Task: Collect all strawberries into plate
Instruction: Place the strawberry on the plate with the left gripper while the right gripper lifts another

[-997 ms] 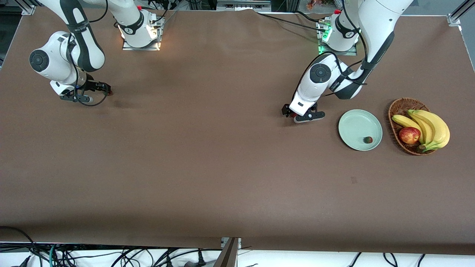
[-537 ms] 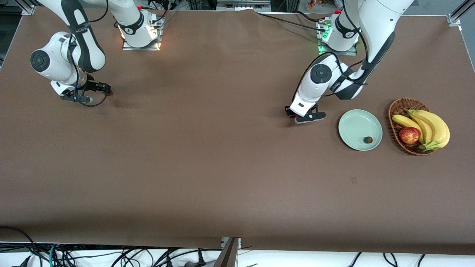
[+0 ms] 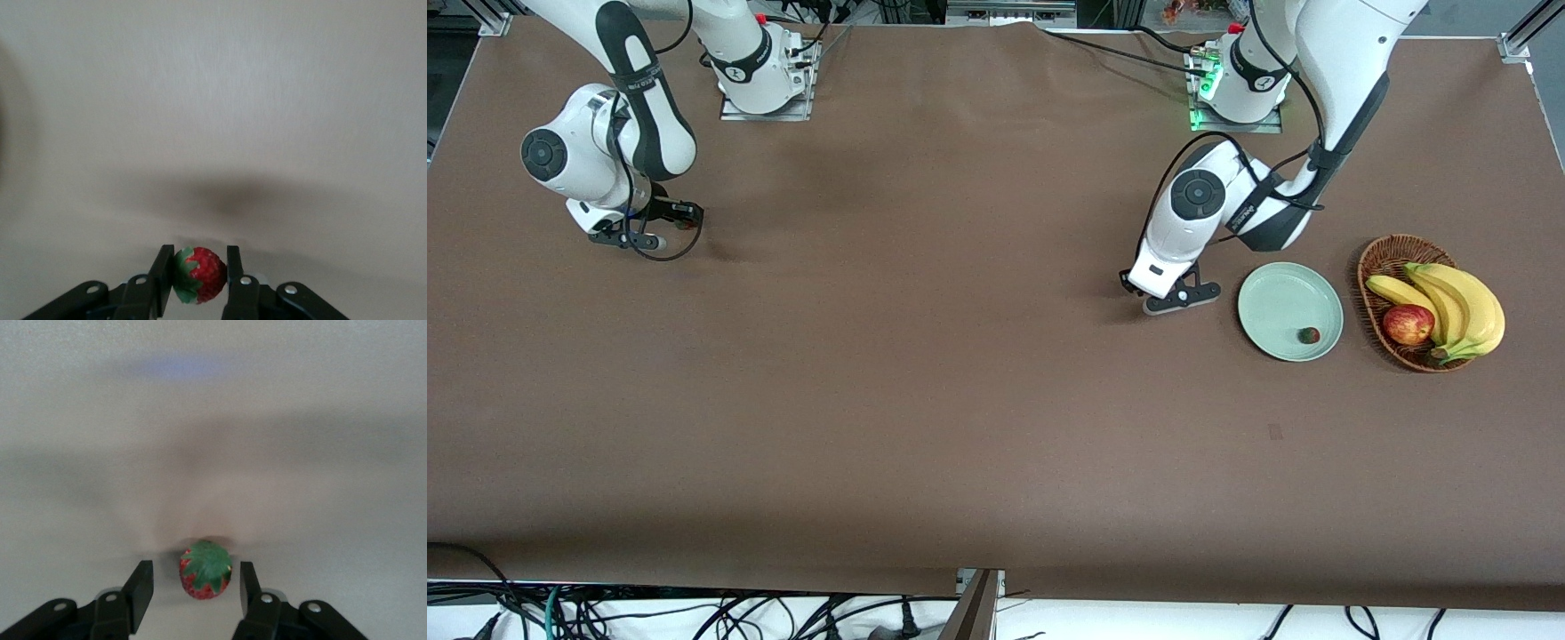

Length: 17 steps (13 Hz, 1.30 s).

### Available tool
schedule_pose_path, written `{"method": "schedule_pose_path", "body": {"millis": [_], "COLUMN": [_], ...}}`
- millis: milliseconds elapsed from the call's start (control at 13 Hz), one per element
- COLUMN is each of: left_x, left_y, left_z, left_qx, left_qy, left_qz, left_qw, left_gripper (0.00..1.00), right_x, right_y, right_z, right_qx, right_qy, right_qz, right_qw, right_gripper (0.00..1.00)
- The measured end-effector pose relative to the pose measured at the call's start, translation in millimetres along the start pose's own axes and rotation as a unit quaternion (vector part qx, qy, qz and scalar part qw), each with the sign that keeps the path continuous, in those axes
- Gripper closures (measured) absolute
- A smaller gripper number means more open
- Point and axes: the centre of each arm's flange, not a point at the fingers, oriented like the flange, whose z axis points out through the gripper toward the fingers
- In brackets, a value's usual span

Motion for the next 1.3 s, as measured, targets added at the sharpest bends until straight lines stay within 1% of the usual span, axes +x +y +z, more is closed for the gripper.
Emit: {"method": "schedule_pose_path", "body": {"millis": [77, 153, 230, 307, 460, 614, 767, 844, 997, 1074, 1151, 1304], "left_x": [11, 24, 40, 58, 94, 124, 139, 143, 146, 146, 145, 142], "left_y": [-9, -26, -46, -69, -119, -169, -216, -236, -258, -259, -258, -256], "left_z": [-3, -5, -9, -16, -35, -49, -47, -43, -33, -25, -15, 2], "left_qx": [0.0, -0.001, -0.003, -0.002, 0.003, -0.002, -0.011, -0.016, -0.021, -0.021, -0.021, -0.022], "left_qy": [-0.004, -0.012, -0.021, -0.031, -0.053, -0.059, -0.062, -0.065, -0.071, -0.074, -0.077, -0.084], "left_qz": [0.004, 0.008, 0.013, 0.019, 0.04, 0.06, 0.085, 0.094, 0.105, 0.107, 0.111, 0.113], "left_qw": [1.0, 1.0, 1.0, 0.999, 0.998, 0.996, 0.994, 0.993, 0.992, 0.991, 0.991, 0.99], "left_gripper": [0.64, 0.64, 0.64, 0.64, 0.64, 0.64, 0.64, 0.64, 0.64, 0.64, 0.64, 0.64], "right_x": [0, 0, 0, 0, 2, 15, 45, 67, 104, 116, 125, 140], "right_y": [1, 1, 1, 1, 1, -10, -43, -75, -166, -213, -257, -342], "right_z": [0, 0, 0, 0, -2, -14, -46, -73, -132, -151, -164, -170], "right_qx": [0.0, 0.0, 0.0, 0.001, 0.0, 0.003, 0.026, 0.039, 0.046, 0.045, 0.045, 0.053], "right_qy": [0.0, 0.0, 0.0, 0.0, 0.003, 0.015, 0.026, 0.043, 0.08, 0.086, 0.084, 0.077], "right_qz": [-0.003, -0.004, -0.005, -0.006, -0.01, -0.024, -0.046, -0.054, -0.063, -0.062, -0.054, -0.034], "right_qw": [1.0, 1.0, 1.0, 1.0, 1.0, 1.0, 0.998, 0.997, 0.994, 0.993, 0.994, 0.995], "right_gripper": [0.5, 0.61, 0.61, 0.68, 0.69, 0.69, 0.69, 0.69, 0.69, 0.69, 0.69, 0.69]}}
